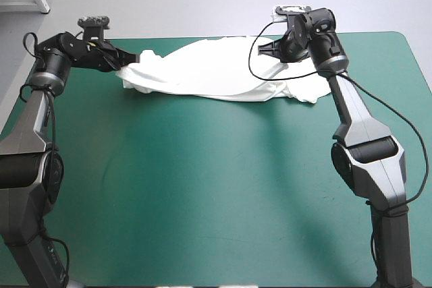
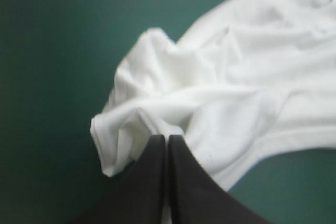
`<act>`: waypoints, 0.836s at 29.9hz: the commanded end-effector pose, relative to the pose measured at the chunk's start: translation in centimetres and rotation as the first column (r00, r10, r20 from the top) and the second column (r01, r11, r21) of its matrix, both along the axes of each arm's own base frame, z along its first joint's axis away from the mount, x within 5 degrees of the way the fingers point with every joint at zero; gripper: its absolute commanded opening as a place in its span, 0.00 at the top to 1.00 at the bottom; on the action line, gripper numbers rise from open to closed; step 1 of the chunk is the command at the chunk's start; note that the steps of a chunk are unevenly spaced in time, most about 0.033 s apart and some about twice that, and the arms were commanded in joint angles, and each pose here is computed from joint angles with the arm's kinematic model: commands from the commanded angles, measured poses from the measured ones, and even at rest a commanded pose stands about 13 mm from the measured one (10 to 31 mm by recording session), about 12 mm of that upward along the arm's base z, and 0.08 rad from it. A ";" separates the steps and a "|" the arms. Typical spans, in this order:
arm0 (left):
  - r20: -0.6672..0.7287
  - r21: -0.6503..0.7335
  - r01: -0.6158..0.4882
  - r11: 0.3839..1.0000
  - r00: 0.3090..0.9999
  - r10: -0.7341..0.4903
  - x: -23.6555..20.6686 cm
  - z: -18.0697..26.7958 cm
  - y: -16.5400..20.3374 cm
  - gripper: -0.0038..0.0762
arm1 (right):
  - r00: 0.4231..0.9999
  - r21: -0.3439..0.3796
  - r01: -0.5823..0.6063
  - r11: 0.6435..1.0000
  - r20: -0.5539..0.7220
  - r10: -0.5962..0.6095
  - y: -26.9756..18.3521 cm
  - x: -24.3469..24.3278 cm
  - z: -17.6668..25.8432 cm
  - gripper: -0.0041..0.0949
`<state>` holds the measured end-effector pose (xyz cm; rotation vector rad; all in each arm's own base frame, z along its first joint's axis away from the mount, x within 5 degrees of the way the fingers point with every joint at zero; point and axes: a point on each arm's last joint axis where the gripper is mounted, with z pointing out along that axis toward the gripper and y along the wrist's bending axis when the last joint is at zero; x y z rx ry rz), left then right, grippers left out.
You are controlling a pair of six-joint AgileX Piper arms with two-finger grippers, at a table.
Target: Fold the cloth
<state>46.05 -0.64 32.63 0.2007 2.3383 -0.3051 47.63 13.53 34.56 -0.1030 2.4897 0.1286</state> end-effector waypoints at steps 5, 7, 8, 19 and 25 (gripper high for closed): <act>0.000 0.006 -0.010 1.000 1.000 0.010 -4.2 1.2 -0.3 0.96 | 0.991 0.047 -0.087 0.995 0.106 0.082 2.4 -5.1 6.6 0.98; -0.053 0.017 0.008 1.000 0.999 -0.007 -5.9 0.6 -0.4 0.96 | 0.993 0.044 -0.099 0.994 0.073 0.096 2.8 -6.4 6.6 0.98; -0.079 0.017 0.010 1.000 0.997 -0.009 -6.8 0.2 -0.4 0.96 | 0.994 0.031 -0.105 0.994 0.048 0.103 3.0 -7.0 6.2 0.98; -0.249 0.028 0.061 0.998 0.967 -0.052 -21.1 -0.7 -1.1 0.96 | 0.976 -0.058 -0.171 0.984 -0.149 0.161 0.5 -18.9 4.5 0.98; -0.353 0.012 0.111 0.994 0.930 -0.100 -28.0 -1.2 -1.5 0.96 | 0.948 -0.024 -0.204 0.979 -0.256 0.192 -2.1 -26.2 1.7 0.98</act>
